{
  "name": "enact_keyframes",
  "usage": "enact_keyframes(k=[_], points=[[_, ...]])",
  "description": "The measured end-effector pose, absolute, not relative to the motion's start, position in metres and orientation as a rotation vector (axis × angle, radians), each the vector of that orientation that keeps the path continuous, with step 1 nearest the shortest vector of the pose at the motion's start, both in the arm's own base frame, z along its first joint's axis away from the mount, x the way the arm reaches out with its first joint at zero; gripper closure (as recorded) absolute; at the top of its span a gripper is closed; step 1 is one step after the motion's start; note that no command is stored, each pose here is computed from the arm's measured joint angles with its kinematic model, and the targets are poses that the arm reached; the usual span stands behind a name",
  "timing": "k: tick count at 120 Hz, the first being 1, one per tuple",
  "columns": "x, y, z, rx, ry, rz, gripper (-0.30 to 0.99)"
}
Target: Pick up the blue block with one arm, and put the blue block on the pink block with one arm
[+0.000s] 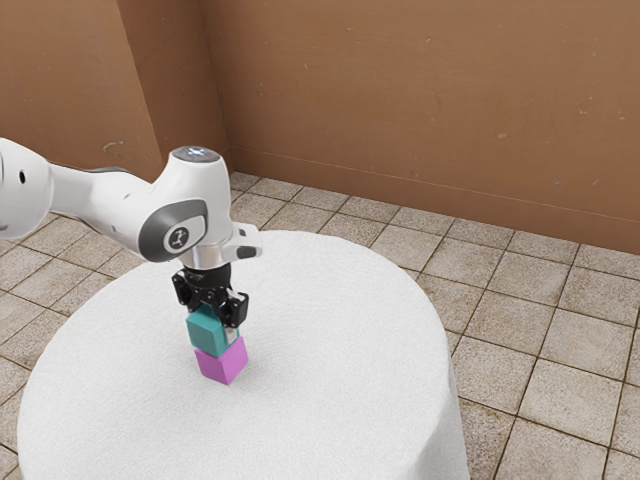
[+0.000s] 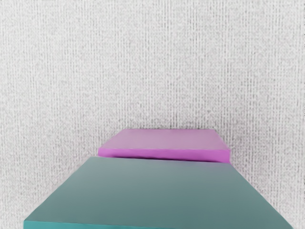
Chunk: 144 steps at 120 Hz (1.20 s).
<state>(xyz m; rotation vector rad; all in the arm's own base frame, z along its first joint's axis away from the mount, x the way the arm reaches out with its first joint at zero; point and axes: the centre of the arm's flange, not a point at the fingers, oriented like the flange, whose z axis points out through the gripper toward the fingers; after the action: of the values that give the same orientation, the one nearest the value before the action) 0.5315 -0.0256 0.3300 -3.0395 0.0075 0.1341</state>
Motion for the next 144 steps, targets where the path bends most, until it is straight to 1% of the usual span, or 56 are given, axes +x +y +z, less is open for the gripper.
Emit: enact_keyframes(k=[26,60,74,85,92,109,127,134,144], points=[[0.531,-0.027,0.329,-3.04,0.012,0.137,0.29],[0.532,-0.028,0.335,-3.043,0.02,0.124,0.13],[0.527,-0.026,0.371,-3.028,0.01,0.054,0.08],[0.519,-0.024,0.406,-3.009,-0.003,0.01,0.05],[0.522,-0.026,0.432,-3.002,-0.004,-0.02,0.04],[0.539,-0.045,0.536,-2.988,0.027,-0.163,0.02],[0.538,-0.076,0.621,-2.985,0.08,-0.272,0.01],[0.535,-0.083,0.637,-2.986,0.09,-0.278,0.01],[0.539,-0.083,0.64,-2.99,0.082,-0.246,0.01]])
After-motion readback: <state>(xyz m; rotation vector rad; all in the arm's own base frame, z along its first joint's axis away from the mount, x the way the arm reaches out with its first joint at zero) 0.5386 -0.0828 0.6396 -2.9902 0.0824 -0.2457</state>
